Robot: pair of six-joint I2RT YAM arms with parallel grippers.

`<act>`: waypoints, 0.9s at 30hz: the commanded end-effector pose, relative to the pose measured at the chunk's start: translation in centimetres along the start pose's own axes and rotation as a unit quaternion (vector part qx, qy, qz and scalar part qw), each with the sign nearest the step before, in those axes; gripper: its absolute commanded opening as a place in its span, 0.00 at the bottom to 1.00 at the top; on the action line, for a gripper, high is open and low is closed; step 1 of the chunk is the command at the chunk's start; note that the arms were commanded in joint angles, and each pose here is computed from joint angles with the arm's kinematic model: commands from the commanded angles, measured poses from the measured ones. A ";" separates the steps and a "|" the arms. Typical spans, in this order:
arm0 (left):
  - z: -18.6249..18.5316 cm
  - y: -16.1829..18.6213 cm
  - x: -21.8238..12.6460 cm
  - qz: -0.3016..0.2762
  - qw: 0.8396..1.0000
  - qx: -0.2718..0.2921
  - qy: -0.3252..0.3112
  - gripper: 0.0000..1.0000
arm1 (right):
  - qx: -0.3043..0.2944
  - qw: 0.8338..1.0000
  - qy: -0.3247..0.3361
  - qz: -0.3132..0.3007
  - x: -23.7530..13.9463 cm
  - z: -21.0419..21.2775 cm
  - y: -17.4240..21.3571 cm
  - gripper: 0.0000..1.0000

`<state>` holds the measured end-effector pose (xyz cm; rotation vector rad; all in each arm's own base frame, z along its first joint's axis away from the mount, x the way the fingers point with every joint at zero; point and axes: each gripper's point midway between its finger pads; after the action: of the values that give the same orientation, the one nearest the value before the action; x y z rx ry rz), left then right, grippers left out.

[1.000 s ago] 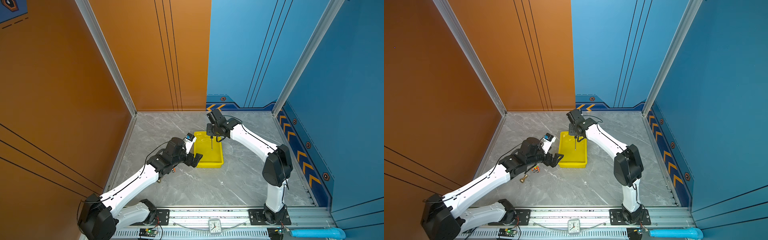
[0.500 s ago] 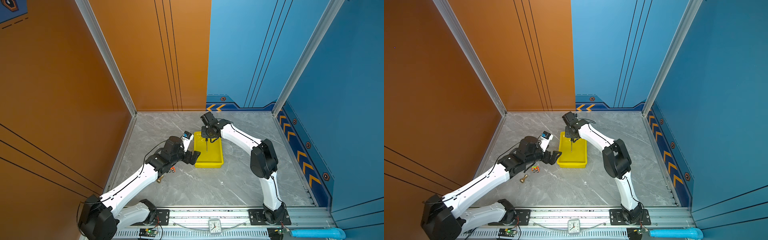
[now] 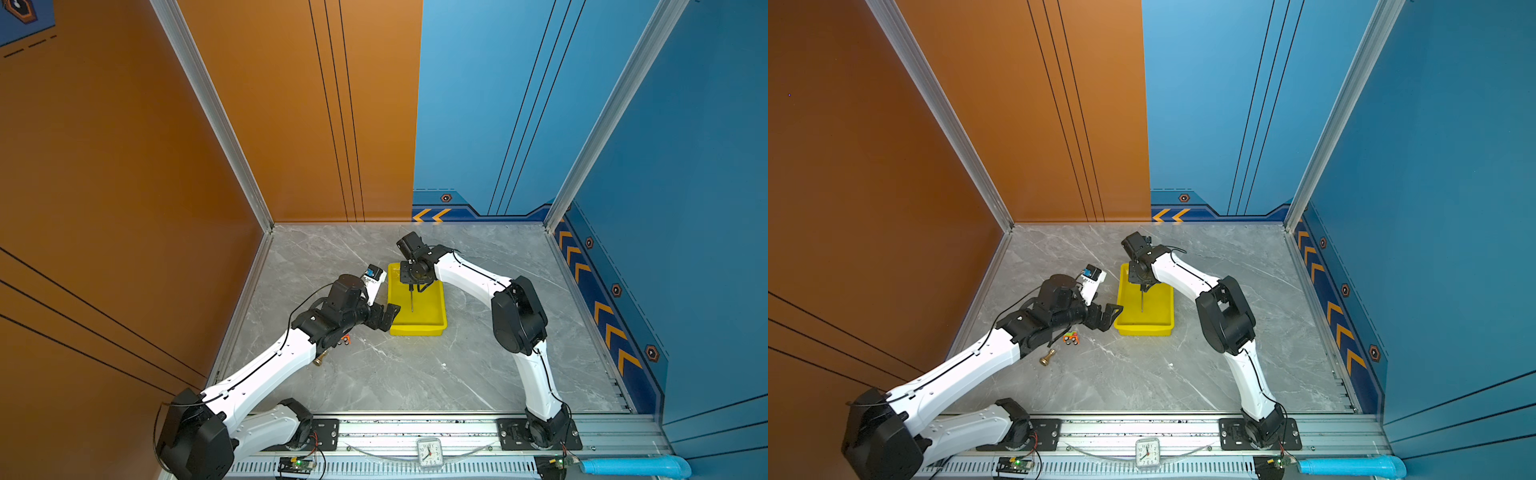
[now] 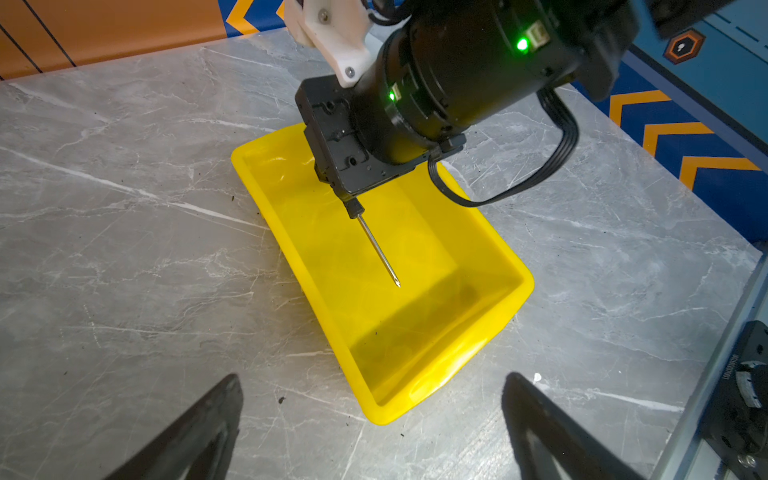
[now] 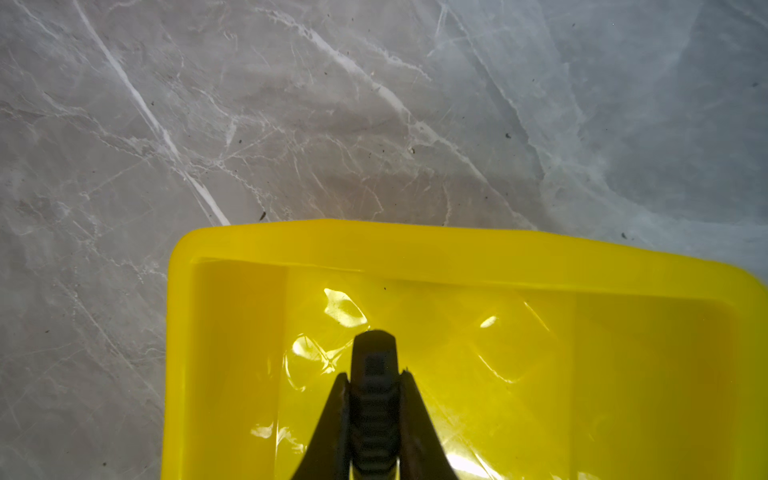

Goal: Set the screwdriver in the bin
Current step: 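Lift the screwdriver with the right gripper and carry it over the yellow bin, then lower the screwdriver into the bin and open the right gripper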

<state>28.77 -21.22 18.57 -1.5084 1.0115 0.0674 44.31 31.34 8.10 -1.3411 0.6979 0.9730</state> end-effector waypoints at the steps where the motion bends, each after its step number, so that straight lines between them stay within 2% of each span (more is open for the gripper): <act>1: 0.9 0.4 -0.2 -0.002 1.000 -0.010 -0.018 0.98 | 0.003 1.000 0.007 0.019 1.6 -0.1 1.6 0.00; 17: 1.1 0.5 -0.3 -0.012 1.000 -0.015 -0.017 0.98 | 0.003 0.999 0.028 0.045 4.3 -1.0 3.8 0.00; 18: 1.2 0.6 -0.4 -0.012 1.000 -0.015 -0.017 0.98 | 0.001 0.998 0.035 0.056 4.8 -1.5 4.8 0.00; 23: 1.3 1.0 -0.4 -0.009 1.000 -0.016 -0.019 0.98 | 0.004 0.997 0.040 0.059 5.1 -1.8 5.2 0.06; 27: 1.4 1.1 -0.5 -0.009 1.000 -0.016 -0.019 0.98 | 0.006 0.997 0.044 0.060 5.3 -2.0 5.4 0.18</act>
<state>28.48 -20.32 17.84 -1.5241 0.9908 0.0806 43.24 30.90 3.03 -1.3447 0.7860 1.0035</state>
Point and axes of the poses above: each gripper's point midway between its finger pads, its own x axis out along the fingers, its own z axis along the line the jaws close on, y = z × x, and after that the axes turned 4 degrees about -x, right-handed
